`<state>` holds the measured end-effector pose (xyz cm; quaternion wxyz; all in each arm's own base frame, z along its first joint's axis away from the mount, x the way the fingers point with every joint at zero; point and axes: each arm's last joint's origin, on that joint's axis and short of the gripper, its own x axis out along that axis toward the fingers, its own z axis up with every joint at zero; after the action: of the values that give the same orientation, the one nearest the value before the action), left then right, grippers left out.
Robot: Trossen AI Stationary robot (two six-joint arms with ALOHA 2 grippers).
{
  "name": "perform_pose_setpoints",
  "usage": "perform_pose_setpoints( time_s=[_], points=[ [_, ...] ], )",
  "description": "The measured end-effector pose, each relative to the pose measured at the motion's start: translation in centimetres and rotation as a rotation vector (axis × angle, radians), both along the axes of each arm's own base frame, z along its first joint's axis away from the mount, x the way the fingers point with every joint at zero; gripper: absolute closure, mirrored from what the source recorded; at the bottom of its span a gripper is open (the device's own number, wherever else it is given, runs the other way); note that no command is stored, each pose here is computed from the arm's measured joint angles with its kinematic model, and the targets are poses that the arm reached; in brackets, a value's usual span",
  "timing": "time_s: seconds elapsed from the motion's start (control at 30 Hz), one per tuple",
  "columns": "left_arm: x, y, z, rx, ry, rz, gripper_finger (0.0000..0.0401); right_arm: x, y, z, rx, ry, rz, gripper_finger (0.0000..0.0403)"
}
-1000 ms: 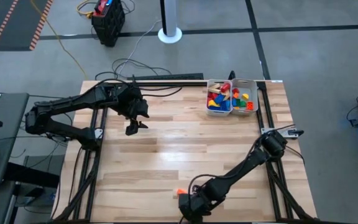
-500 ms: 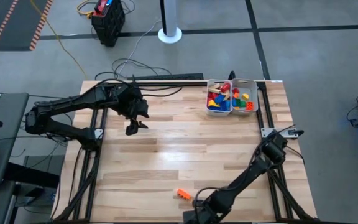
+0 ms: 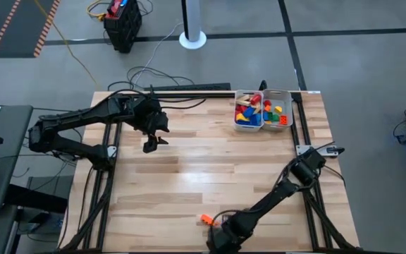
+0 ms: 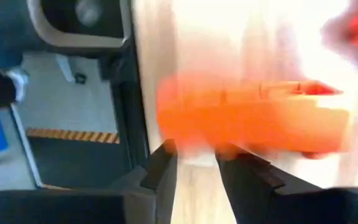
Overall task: Sort blocks by size
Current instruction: Adjust the large orange game piece
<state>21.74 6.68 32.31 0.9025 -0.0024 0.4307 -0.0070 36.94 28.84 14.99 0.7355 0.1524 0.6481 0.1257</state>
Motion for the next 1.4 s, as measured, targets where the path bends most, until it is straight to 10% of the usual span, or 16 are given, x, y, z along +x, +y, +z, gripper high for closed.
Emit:
perform_pose_setpoints(
  time_s=[0.5,0.8,1.4],
  points=[
    [-0.2,0.4,0.0,0.015,0.005,0.034,0.0159,0.8,-6.5,1.9,-0.18,0.175,-0.244,0.0262],
    [-0.4,0.3,0.3,0.017,-0.007,0.037,0.0159,0.7,-2.4,6.6,0.065,-0.199,0.024,0.0279],
    [-0.4,0.3,0.3,0.02,-0.016,0.036,0.0159,2.2,-6.4,1.9,-0.075,-0.176,0.062,0.0288]
  ],
)
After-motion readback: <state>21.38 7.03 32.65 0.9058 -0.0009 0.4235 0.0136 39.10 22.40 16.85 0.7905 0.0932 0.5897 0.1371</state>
